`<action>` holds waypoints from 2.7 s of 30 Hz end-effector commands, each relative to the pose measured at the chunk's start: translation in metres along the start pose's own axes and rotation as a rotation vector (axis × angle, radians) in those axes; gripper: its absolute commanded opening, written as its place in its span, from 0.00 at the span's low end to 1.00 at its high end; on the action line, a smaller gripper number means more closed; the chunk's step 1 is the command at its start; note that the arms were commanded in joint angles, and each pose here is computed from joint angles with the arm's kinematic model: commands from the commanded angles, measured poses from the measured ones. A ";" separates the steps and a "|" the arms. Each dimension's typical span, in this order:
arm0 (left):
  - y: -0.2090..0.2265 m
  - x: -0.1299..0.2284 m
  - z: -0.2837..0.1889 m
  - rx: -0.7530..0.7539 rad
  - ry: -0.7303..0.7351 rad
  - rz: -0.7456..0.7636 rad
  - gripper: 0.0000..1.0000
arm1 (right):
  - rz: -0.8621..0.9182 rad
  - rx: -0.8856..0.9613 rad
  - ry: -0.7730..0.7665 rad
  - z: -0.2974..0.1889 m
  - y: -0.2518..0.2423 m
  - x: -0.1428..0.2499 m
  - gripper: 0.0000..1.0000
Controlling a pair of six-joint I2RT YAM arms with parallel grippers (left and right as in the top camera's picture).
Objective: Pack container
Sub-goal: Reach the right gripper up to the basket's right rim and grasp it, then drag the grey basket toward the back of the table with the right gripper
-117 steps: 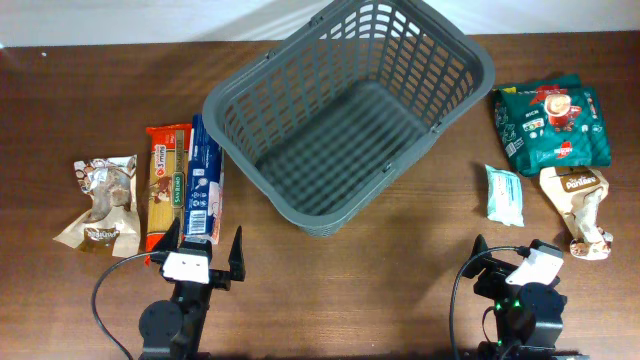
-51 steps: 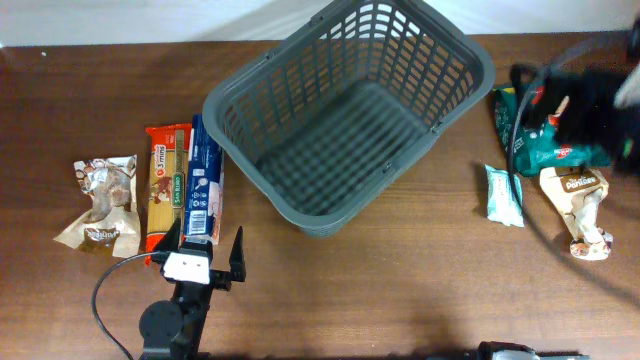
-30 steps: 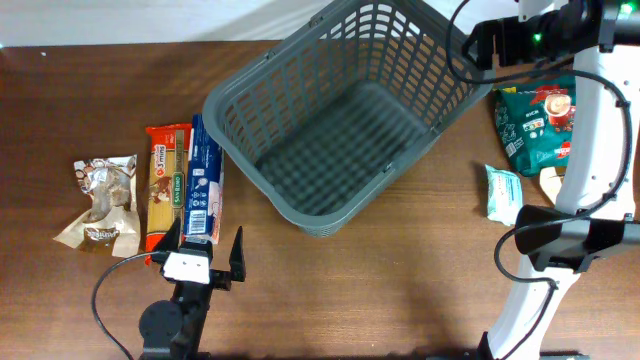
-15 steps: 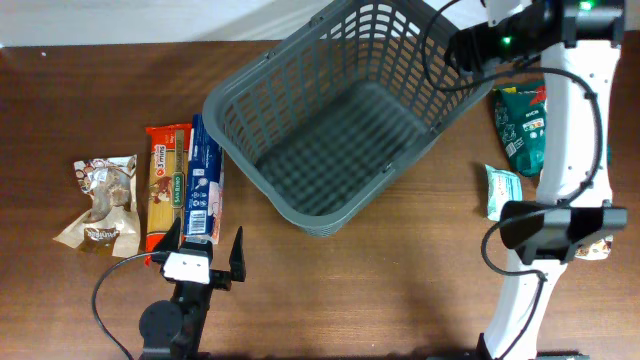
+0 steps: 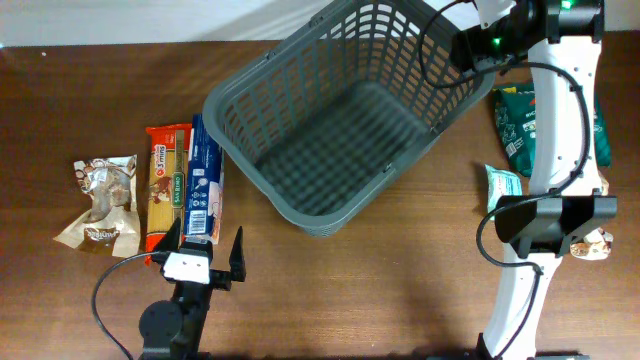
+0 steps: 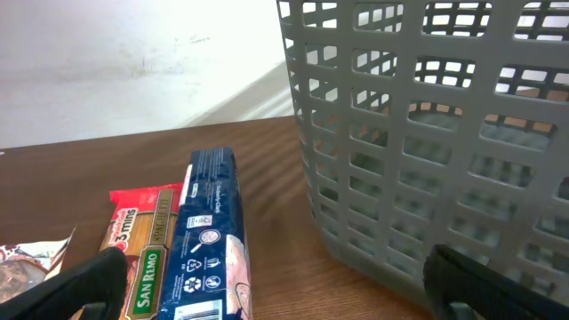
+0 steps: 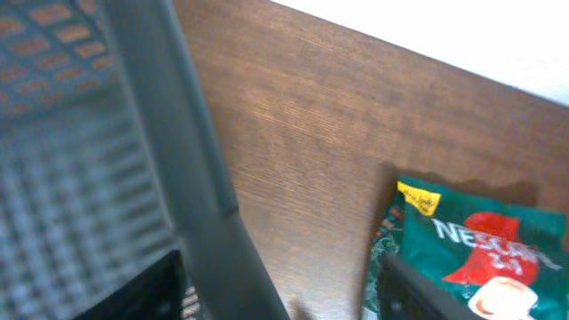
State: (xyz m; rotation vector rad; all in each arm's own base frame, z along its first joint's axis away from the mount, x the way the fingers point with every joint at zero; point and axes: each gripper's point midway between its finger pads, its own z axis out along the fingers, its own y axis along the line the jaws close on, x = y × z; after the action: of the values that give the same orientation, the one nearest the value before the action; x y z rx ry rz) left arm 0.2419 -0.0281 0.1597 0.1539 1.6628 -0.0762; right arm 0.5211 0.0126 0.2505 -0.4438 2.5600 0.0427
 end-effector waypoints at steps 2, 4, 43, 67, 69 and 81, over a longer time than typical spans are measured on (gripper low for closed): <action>-0.002 0.001 0.000 0.009 -0.002 -0.006 0.99 | 0.017 0.004 0.009 0.006 0.001 0.000 0.58; -0.002 0.001 0.000 0.009 -0.002 -0.006 0.99 | 0.018 0.004 0.010 0.006 0.001 0.000 0.54; -0.002 0.001 0.000 0.009 -0.002 -0.006 0.99 | 0.341 0.003 0.288 0.012 0.014 0.065 0.04; -0.002 0.001 0.000 0.009 -0.002 -0.006 0.99 | 0.551 -0.018 0.350 0.011 0.060 0.066 0.04; -0.002 0.001 0.000 0.009 -0.002 -0.006 0.99 | 0.568 -0.017 0.352 0.011 0.066 0.065 0.04; -0.002 0.001 0.000 0.009 -0.002 -0.006 0.99 | 0.602 -0.009 0.354 0.011 0.073 0.064 0.04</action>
State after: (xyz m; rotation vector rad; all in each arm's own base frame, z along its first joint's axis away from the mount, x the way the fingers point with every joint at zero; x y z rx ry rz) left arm 0.2419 -0.0281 0.1597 0.1543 1.6628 -0.0760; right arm 0.4569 0.0575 0.2420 0.3110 2.8275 0.2677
